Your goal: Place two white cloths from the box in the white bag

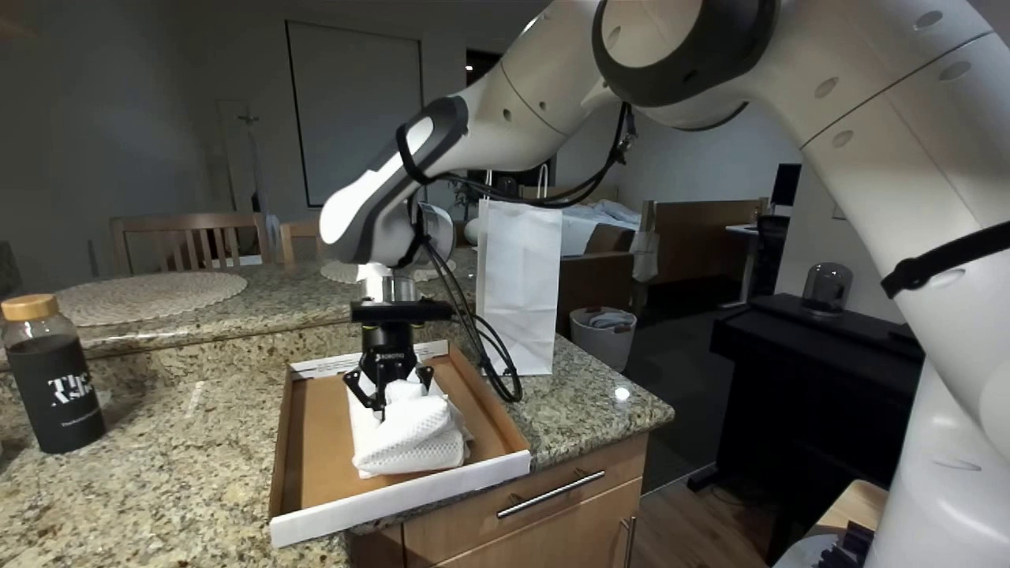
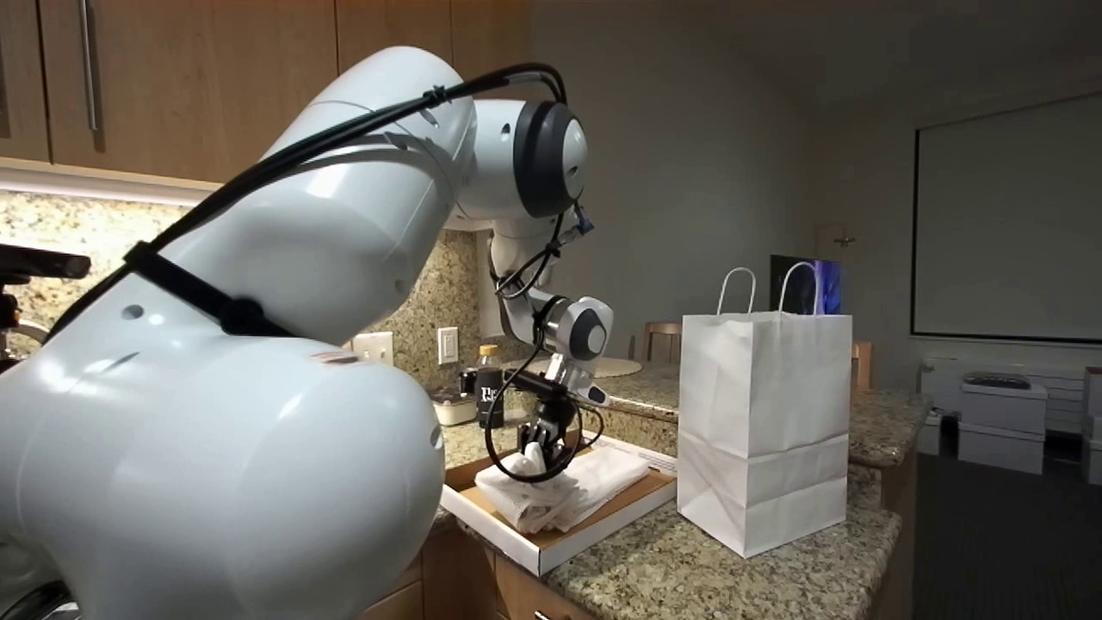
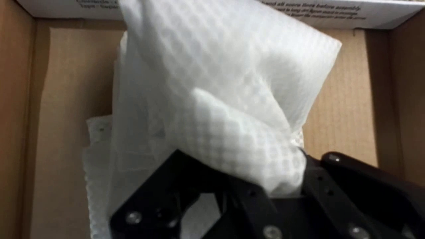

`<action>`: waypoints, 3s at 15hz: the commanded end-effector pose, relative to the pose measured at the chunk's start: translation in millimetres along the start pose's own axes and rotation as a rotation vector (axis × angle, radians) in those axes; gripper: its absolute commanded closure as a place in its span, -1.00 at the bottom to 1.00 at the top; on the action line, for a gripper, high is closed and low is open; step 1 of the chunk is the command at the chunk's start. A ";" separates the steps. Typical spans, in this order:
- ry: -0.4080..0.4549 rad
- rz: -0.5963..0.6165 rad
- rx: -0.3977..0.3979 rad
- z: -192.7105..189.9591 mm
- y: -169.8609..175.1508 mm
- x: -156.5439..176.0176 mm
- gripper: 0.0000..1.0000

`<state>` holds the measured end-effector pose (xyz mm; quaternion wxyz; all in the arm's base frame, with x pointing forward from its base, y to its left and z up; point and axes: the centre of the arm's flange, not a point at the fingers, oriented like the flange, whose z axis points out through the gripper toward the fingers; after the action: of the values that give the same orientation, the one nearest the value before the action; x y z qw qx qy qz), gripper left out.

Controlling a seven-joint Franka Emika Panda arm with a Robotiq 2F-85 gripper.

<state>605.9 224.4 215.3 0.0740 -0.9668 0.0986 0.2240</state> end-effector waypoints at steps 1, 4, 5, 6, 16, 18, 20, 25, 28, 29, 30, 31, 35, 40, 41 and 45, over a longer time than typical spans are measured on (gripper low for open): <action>-0.070 -0.007 0.071 -18.3 14.9 -4.7 0.83; -0.051 -0.015 0.112 -44.6 19.2 -16.1 0.82; -0.032 -0.025 0.120 -57.5 18.6 -23.8 0.82; -0.005 -0.035 0.123 -72.9 17.2 -34.1 0.83; 0.325 -0.090 0.222 -229.9 1.1 -154.5 0.83; 0.421 -0.068 0.278 -262.4 2.3 -177.2 0.83; 0.514 -0.033 0.332 -295.3 4.5 -195.5 0.84; 0.755 0.051 0.464 -368.6 33.7 -233.8 0.85; 0.899 0.131 0.499 -412.3 74.3 -244.1 0.84; 0.901 0.147 0.485 -422.8 91.4 -243.7 0.84; 0.877 0.174 0.450 -432.7 112.7 -242.1 0.85; 0.854 0.197 0.430 -438.9 135.5 -239.1 0.86; 0.646 0.344 0.309 -462.3 227.0 -215.4 0.86; 0.423 0.365 0.219 -462.9 275.1 -174.3 0.86; 0.406 0.338 0.211 -463.7 272.6 -163.0 0.86; 0.394 0.229 0.217 -474.1 255.3 -123.7 0.86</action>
<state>595.9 -90.4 649.3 0.1154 -0.9522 0.2823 0.0181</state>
